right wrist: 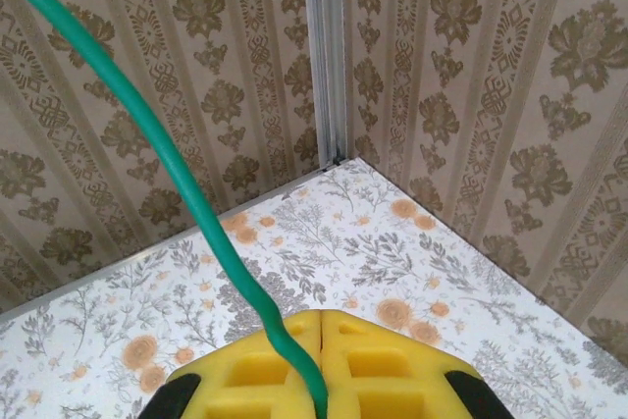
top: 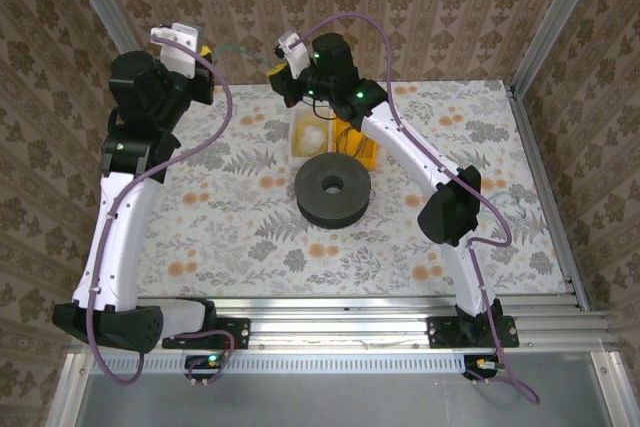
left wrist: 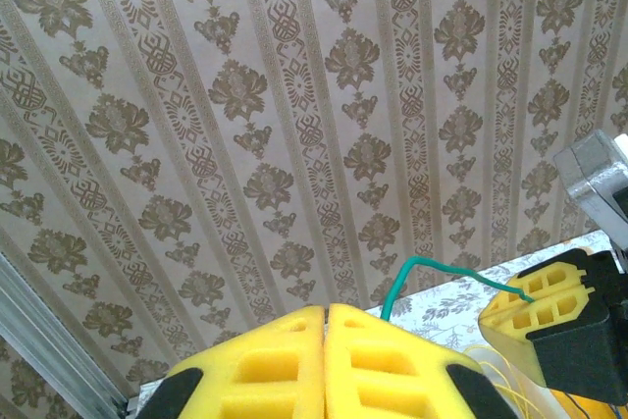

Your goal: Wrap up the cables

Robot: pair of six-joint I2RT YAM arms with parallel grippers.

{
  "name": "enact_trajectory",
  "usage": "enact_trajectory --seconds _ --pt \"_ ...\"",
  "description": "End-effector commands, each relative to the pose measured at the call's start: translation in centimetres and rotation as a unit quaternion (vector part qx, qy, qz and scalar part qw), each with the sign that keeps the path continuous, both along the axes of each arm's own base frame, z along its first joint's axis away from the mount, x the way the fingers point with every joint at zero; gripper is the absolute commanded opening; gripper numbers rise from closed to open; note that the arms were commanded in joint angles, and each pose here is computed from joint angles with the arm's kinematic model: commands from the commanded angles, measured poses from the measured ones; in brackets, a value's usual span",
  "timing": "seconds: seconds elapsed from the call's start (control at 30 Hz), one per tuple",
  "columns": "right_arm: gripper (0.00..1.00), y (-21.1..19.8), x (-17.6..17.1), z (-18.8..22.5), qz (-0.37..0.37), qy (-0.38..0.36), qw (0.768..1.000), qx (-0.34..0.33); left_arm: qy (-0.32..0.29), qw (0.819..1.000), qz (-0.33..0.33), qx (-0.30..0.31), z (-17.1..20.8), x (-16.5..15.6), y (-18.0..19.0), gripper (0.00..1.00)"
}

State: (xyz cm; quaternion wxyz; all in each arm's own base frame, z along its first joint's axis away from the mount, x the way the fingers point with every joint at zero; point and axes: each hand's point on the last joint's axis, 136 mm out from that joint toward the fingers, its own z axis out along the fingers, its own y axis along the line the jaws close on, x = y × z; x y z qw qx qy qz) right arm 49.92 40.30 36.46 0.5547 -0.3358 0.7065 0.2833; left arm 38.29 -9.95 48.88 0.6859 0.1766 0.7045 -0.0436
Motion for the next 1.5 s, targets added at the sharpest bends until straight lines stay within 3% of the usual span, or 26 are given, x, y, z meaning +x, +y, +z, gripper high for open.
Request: enact_trajectory --seconds 0.0,0.53,0.93,1.27,1.47 --pt "0.0 -1.3 -0.1 3.6 -0.013 -0.019 0.999 0.036 -0.009 1.0 -0.009 -0.026 0.4 0.0 -0.2 0.0" --pt "0.0 2.4 -3.9 4.2 0.077 -0.033 0.996 0.004 -0.007 0.997 -0.063 -0.051 -1.1 3.2 -5.2 0.0" --pt "0.0 1.8 -3.0 2.3 0.067 -0.035 0.996 -0.038 -0.028 0.995 -0.077 -0.062 0.8 3.5 -6.5 0.0" --pt "0.0 -4.6 2.3 2.8 0.026 -0.132 0.985 -0.107 -0.021 0.999 -0.029 -0.03 0.2 0.2 -2.8 0.38" --pt "0.0 -5.7 1.7 1.3 0.132 -0.229 0.95 -0.167 -0.003 0.999 -0.006 -0.031 -0.8 -2.8 -0.4 0.57"
